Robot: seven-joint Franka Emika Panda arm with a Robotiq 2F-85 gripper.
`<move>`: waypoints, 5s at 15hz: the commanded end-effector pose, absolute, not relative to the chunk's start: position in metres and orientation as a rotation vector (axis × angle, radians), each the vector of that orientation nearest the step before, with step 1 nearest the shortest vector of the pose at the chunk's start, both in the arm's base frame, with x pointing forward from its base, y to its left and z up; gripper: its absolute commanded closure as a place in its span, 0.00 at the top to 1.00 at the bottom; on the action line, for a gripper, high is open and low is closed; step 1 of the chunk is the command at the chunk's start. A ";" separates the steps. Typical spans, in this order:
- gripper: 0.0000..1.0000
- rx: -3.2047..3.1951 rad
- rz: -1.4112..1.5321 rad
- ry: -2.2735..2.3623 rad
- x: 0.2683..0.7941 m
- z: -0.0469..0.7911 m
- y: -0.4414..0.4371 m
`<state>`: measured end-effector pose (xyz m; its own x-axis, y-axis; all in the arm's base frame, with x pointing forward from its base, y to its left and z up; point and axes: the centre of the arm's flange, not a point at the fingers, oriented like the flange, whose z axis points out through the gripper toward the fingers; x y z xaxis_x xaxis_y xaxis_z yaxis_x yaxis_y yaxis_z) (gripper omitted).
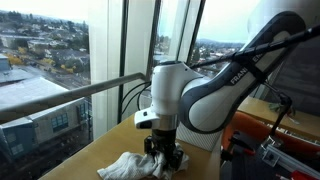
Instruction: Put the pile of cloths on the table into the white basket
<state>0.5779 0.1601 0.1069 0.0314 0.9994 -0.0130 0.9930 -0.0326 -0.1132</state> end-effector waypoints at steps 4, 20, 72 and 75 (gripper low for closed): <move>0.03 -2.385 0.027 -2.063 0.598 0.219 0.105; 0.03 -2.828 -0.178 -1.724 0.586 0.394 -0.069; 1.00 -3.019 0.011 -1.385 0.608 0.334 -0.038; 1.00 -3.123 -0.027 -1.245 0.610 0.347 -0.024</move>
